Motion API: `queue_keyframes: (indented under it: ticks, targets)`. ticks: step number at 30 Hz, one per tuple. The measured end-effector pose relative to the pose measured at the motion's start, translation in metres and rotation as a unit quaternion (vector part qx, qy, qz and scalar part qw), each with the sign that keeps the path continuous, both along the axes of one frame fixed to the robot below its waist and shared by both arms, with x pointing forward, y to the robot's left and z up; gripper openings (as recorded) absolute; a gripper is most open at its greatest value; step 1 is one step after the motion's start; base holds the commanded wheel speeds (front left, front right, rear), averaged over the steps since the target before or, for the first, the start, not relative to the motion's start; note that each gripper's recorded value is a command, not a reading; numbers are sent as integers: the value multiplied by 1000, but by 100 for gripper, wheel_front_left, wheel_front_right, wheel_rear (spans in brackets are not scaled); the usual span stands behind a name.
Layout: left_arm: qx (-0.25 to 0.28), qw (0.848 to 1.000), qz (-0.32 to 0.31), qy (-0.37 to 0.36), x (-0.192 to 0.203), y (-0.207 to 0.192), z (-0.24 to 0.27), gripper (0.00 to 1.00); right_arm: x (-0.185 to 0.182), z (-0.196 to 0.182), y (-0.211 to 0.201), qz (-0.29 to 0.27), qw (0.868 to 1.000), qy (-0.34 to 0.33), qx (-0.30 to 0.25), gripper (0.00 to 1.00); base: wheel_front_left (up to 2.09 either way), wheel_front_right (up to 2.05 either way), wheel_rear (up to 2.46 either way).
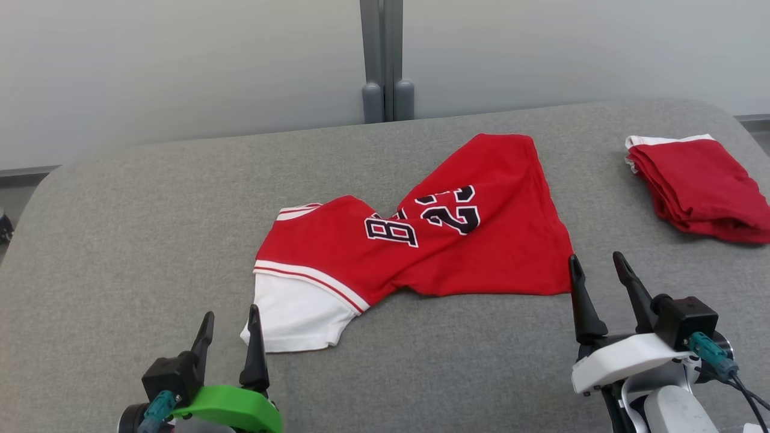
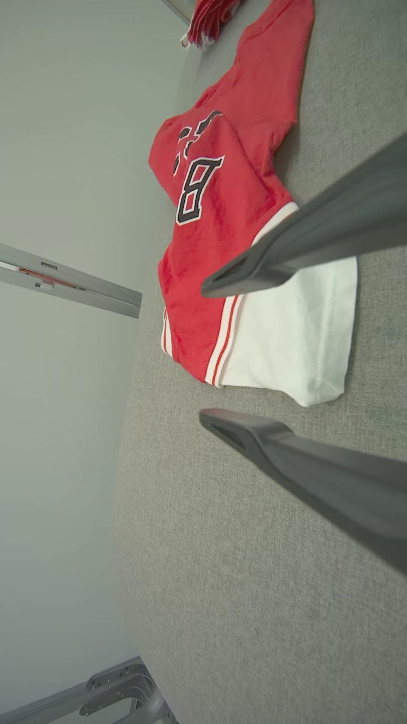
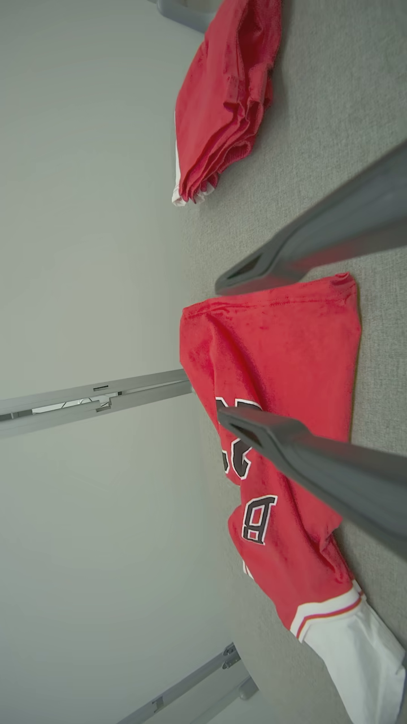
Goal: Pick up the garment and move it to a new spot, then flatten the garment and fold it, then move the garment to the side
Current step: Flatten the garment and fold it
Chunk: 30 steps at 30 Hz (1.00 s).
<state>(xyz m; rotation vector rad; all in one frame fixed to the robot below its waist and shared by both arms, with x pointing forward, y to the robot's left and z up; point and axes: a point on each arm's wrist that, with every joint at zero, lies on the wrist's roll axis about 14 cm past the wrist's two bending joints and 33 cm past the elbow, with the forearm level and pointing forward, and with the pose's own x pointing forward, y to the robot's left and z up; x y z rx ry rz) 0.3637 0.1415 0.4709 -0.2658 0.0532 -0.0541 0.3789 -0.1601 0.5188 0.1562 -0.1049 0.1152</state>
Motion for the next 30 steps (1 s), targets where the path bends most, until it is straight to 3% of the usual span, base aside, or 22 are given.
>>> queue_keyframes:
  ticks: [13, 21, 30]
  targets:
    - [4, 1000, 14, 13, -6, 8, -9, 100, 1, -12, 13, 18, 1000, 16, 1, 100, 0, 0, 0]
    - [20, 993, 8, 119, -20, 10, -64, 100, 1, -21, 11, 16, 999, 30, -2, 100, 0, 0, 0]
    - [-8, 988, 11, 156, 2, 9, -86, 100, 6, -38, 2, 3, 998, 55, -6, 100, 0, 0, 0]
